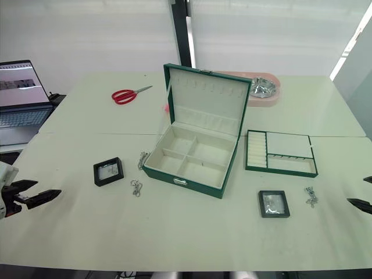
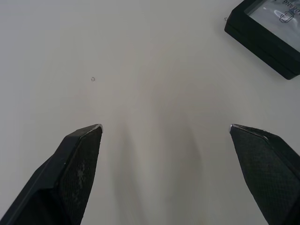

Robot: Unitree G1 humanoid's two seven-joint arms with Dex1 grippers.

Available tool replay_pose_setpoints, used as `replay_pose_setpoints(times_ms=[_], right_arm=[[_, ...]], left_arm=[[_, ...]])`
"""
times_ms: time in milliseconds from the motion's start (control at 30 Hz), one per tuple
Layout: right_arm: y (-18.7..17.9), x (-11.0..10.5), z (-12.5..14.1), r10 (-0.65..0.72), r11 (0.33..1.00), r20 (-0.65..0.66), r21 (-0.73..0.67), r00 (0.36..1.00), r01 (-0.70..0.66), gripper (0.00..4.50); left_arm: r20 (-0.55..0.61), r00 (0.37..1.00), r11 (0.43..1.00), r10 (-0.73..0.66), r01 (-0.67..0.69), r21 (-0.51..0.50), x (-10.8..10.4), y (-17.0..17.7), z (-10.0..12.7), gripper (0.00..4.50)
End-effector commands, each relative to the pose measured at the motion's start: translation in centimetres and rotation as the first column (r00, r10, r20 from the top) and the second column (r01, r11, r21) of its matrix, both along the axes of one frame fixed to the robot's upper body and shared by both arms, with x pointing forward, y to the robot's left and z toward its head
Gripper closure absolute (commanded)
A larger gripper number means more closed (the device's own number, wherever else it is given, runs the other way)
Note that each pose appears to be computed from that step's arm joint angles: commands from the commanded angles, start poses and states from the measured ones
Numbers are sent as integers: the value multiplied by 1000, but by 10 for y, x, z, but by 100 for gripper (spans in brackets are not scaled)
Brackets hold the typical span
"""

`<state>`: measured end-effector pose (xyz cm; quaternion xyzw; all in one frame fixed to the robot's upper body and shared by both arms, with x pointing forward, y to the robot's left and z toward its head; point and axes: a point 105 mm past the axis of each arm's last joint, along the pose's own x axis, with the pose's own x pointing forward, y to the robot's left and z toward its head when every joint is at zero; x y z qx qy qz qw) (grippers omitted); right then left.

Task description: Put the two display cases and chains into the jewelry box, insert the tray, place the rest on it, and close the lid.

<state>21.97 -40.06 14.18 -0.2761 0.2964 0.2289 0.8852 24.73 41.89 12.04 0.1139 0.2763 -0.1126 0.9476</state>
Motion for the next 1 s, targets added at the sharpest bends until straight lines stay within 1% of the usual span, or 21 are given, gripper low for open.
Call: replay_pose_setpoints(times_ms=[33,133,200,233,267,300,333,400,467,633,667,767,867,1000], right_arm=[[-1,-4,13,-14,1000,53,-9,998,15,3],[0,-7,14,-21,1000,62,1,998,21,3],[6,-5,16,-8,1000,79,8,997,8,0],[14,-2,17,16,1000,89,16,996,-17,19],[24,0,18,43,999,99,23,994,-46,40],[41,6,20,86,995,119,38,989,-91,69],[57,12,23,123,990,138,52,983,-131,93],[77,18,25,158,983,160,69,974,-171,172],[101,27,26,208,970,183,88,961,-227,225],[145,45,20,286,945,200,104,937,-311,357],[152,48,18,294,942,202,104,934,-319,379],[174,64,11,311,935,214,108,926,-339,449],[197,81,6,302,930,240,140,923,-341,449],[223,94,-4,328,919,230,146,916,-366,449]], left_arm=[[28,1000,1000,-6,6,20,3,2,13,0],[34,999,1000,-20,19,12,6,-1,16,0],[45,998,999,-46,45,14,10,-6,18,41],[53,996,997,-74,75,-1,14,-13,21,57],[63,993,995,-102,103,-15,19,-21,24,84],[82,985,988,-152,154,-27,28,-34,30,122],[98,975,978,-201,205,-34,36,-48,34,147],[114,960,965,-255,261,-39,47,-65,40,213],[139,932,938,-334,343,-49,64,-93,44,271],[154,875,881,-459,471,-50,96,-140,42,431],[154,869,875,-470,482,-47,100,-144,41,450],[141,854,860,-501,510,-36,113,-159,32,450],[135,841,846,-523,532,-34,125,-176,22,450],[105,819,820,-565,571,-36,129,-193,6,450]])
